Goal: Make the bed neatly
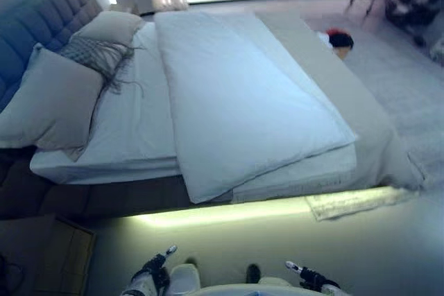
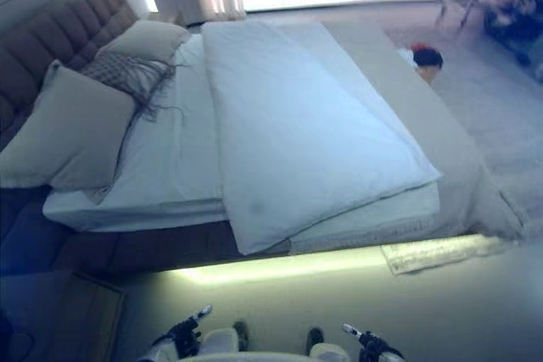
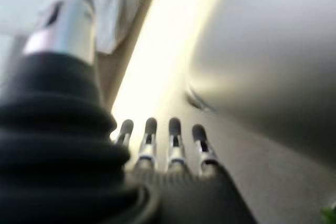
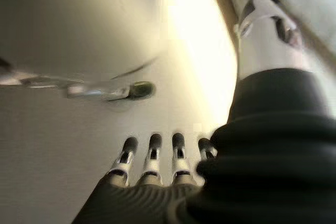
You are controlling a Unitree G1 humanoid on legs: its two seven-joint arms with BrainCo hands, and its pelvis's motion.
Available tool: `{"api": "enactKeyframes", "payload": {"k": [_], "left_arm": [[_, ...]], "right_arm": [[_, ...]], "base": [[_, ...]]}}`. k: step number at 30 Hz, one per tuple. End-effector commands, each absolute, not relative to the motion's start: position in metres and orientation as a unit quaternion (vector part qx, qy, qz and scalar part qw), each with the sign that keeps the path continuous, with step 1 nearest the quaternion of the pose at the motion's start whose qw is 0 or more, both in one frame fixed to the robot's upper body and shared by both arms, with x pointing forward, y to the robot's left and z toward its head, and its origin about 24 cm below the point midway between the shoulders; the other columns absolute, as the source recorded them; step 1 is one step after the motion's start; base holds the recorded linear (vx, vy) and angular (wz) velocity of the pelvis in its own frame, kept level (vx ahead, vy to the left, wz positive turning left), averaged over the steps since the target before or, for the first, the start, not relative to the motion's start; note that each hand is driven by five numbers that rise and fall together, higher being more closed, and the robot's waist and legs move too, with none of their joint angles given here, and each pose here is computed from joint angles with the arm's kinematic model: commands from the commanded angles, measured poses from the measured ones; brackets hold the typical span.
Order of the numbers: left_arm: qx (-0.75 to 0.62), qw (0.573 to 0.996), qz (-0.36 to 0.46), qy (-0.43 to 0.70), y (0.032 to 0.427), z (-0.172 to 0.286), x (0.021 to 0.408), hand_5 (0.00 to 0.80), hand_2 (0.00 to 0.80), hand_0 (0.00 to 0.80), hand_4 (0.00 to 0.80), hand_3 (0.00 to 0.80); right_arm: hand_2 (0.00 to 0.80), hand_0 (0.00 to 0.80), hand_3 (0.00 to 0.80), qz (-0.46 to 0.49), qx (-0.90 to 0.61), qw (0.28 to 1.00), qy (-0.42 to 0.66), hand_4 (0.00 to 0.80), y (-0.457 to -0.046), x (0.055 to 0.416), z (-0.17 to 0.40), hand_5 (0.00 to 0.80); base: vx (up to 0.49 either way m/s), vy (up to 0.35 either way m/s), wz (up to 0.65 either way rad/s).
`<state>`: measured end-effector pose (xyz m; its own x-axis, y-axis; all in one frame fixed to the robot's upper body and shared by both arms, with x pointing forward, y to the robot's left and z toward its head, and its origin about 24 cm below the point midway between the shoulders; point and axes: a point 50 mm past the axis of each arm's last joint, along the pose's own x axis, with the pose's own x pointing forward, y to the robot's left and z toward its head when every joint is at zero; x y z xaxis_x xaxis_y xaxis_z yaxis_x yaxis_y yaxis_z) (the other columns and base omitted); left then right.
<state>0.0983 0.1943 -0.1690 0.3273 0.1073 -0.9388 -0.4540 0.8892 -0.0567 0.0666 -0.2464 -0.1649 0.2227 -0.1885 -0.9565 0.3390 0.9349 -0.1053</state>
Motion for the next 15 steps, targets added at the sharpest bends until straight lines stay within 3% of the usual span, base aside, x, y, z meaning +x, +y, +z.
{"api": "enactKeyframes", "payload": {"k": [1, 8, 15], "left_arm": [[-0.134, 0.790, 0.183, 0.569, 0.196, -0.173, 0.078, 0.000, 0.000, 0.000, 0.000, 0.000], [-0.125, 0.794, 0.187, 0.564, 0.209, -0.170, 0.081, 0.000, 0.000, 0.000, 0.000, 0.000], [-0.100, 0.801, 0.143, 0.573, 0.204, -0.170, 0.088, 0.000, 0.000, 0.000, 0.000, 0.000]], "right_arm": [[0.000, 0.000, 0.000, -0.163, 0.090, 0.796, 0.577, 0.000, -0.231, 0.083, -0.166, 0.000], [0.000, 0.000, 0.000, -0.134, 0.107, 0.792, 0.586, 0.000, -0.217, 0.075, -0.170, 0.000], [0.000, 0.000, 0.000, -0.126, 0.117, 0.805, 0.568, 0.000, -0.200, 0.086, -0.170, 0.000]], "base": [[0.282, 0.217, -0.20], [0.298, 0.195, -0.09], [0.179, 0.168, 0.11]]}}
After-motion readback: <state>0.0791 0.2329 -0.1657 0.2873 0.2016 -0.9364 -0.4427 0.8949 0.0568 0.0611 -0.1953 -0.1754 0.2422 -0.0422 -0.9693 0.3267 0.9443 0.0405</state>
